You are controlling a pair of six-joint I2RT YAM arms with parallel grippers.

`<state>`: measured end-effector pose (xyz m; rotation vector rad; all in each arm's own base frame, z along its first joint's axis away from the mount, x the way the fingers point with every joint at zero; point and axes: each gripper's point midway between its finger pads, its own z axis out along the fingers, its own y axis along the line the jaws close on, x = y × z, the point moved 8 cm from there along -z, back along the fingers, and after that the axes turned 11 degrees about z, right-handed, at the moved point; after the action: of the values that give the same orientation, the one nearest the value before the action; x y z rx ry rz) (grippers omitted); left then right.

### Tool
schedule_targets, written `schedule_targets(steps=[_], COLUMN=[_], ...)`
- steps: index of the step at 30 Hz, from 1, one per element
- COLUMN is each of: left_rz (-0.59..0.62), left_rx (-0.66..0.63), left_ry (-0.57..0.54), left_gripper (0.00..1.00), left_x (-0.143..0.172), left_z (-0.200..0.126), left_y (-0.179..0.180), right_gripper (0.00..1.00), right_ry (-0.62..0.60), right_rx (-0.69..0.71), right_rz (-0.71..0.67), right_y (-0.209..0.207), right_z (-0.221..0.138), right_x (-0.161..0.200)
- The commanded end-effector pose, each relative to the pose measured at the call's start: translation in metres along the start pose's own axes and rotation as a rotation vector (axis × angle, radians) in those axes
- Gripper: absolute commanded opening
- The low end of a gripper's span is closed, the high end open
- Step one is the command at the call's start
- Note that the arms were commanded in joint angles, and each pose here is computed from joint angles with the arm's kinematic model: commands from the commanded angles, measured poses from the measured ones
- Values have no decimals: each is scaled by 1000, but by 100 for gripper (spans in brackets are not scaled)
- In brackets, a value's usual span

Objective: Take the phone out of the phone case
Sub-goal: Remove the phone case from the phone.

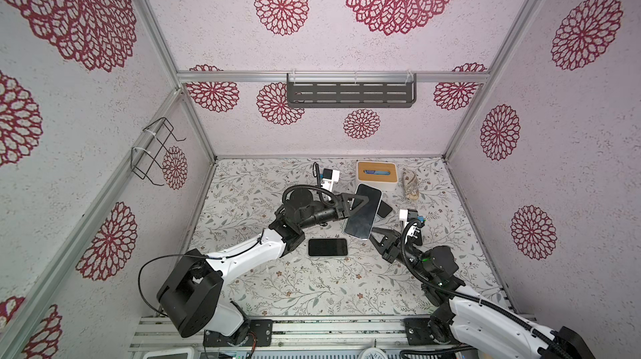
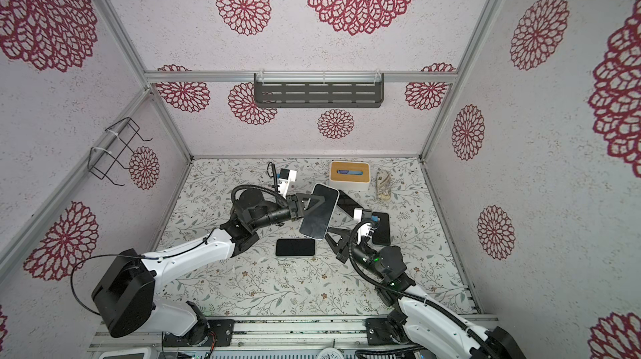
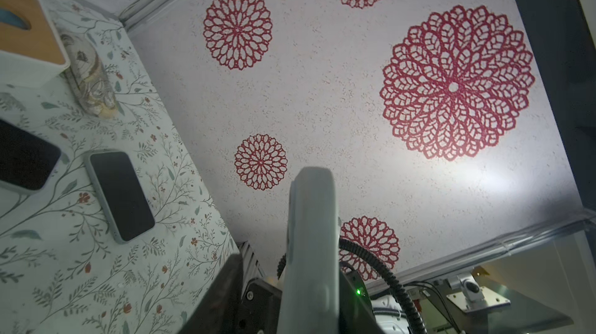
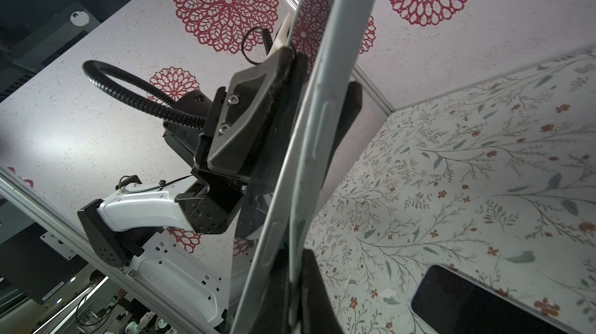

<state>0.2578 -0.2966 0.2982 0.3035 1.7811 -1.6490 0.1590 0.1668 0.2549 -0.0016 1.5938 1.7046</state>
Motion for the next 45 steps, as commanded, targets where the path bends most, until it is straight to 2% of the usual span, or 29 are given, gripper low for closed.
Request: schedule_targets(steps=[1, 3, 9, 16, 24, 29, 39, 45], left_rz=[-6, -16, -43, -64, -31, 155, 617, 769], left_rx=[-68, -78, -153, -229, -272, -408, -567, -597], left_ry=[0, 1, -16, -28, -33, 39, 318, 433], left_gripper=[50, 54, 78, 85, 89, 91, 92, 90], left_x=[12, 17, 29, 39, 38, 36, 62, 83], left_z=[4, 5, 3, -6, -19, -30, -28, -31], left_y=[23, 33, 61, 88, 95, 78, 29, 19], right_gripper=[0, 0, 0, 0, 0, 0, 0, 0], right_ry=[-48, -38, -3, 3, 15, 21, 25, 26], right_rx=[21, 56, 157, 205, 245, 254, 261, 263], right_rz=[23, 41, 86, 111, 129, 129, 132, 130], right_y=[5, -3, -27, -42, -52, -54, -55, -54], right_z=[1, 1, 3, 3, 3, 4, 4, 3], right_x=[-8, -6, 4, 10, 14, 15, 15, 14])
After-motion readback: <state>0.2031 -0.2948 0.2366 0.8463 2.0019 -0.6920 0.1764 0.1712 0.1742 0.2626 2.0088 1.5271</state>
